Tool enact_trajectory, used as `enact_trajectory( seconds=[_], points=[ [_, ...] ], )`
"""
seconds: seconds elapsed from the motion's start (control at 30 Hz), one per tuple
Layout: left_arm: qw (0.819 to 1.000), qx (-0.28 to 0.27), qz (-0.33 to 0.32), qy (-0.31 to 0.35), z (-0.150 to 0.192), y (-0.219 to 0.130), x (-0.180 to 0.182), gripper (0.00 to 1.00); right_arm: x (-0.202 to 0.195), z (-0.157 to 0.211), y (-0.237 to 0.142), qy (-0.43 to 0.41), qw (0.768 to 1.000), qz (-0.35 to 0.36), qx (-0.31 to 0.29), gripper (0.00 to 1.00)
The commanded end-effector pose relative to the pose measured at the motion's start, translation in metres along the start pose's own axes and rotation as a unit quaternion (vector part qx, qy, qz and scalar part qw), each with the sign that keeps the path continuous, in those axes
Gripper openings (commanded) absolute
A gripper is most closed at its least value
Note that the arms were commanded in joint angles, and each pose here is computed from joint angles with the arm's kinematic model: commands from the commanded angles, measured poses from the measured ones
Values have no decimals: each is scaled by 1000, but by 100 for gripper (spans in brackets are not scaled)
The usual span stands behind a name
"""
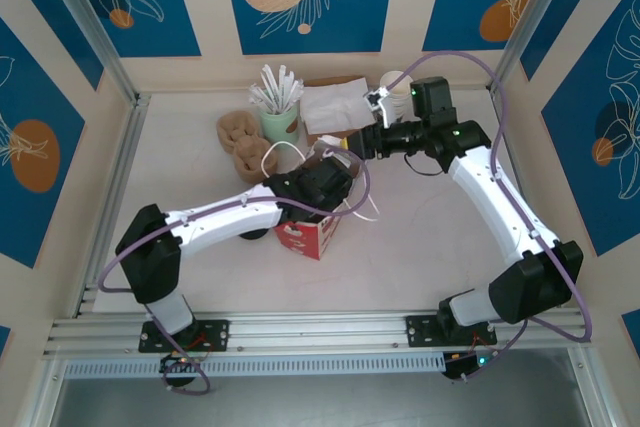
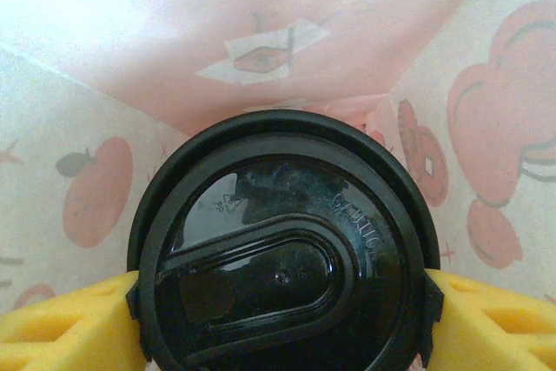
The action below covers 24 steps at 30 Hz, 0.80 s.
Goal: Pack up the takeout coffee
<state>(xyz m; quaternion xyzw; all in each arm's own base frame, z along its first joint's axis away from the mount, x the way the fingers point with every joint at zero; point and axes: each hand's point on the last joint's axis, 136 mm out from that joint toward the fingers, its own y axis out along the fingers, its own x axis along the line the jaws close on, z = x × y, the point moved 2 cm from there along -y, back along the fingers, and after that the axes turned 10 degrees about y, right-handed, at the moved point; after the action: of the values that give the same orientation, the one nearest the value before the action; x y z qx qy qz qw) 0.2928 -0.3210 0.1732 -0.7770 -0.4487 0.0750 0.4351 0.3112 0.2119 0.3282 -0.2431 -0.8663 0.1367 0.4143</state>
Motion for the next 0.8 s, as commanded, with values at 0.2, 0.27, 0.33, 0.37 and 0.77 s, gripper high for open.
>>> enact_trajectory(
  seconds=[0.2, 0.27, 0.33, 0.37, 0.77],
  points=[
    [998, 63, 8, -28, -2, 11, 6, 75, 6, -22, -54, 10, 993, 59, -105, 50],
    [997, 75, 13, -30, -4, 13, 5, 76, 4, -15, -59, 22, 991, 71, -111, 50],
    [995, 91, 21, -36, -4, 16, 4, 76, 2, -6, -64, 37, 989, 84, -118, 50],
    [994, 98, 22, -38, -5, 17, 4, 76, 0, -2, -66, 45, 987, 93, -120, 51],
    [979, 179, 39, -84, 0, 33, 5, 75, -2, 48, -85, 113, 978, 111, -135, 51]
  ],
)
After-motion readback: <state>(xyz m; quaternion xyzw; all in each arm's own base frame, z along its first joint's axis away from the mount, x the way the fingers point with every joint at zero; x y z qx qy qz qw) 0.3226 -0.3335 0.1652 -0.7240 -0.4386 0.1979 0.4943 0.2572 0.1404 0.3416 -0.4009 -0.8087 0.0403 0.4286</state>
